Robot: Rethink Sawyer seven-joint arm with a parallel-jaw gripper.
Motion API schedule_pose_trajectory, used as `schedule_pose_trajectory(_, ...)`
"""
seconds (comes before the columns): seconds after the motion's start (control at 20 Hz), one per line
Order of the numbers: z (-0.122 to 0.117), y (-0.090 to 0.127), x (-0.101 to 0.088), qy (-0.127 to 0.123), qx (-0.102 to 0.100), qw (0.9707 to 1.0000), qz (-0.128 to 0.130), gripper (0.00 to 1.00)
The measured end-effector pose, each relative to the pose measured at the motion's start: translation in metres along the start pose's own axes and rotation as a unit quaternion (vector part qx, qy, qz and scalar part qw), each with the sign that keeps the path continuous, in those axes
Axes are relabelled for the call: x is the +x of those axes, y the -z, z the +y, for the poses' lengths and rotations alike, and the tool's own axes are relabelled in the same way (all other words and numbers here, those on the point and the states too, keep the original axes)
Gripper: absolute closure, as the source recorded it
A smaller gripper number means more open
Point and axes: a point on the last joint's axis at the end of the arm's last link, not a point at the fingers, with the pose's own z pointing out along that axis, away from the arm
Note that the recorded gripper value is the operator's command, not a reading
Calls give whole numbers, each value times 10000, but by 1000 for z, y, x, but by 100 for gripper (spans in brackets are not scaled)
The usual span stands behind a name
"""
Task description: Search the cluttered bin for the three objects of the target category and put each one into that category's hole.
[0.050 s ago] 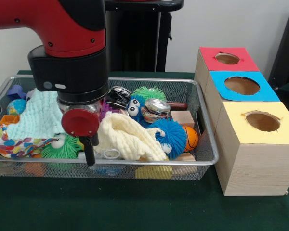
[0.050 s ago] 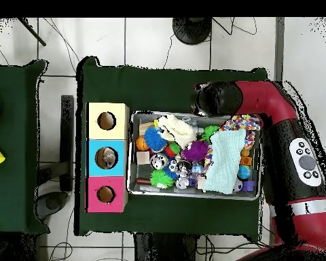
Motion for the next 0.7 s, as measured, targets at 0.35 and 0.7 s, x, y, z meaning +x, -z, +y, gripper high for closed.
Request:
schedule_pose_trajectory(0.35, 6, -4, -9, -24, -218, 9997, -49, 0)
schedule_pose_trajectory(0.7, 12, -9, -15, -4, -317, 9995, -61, 0)
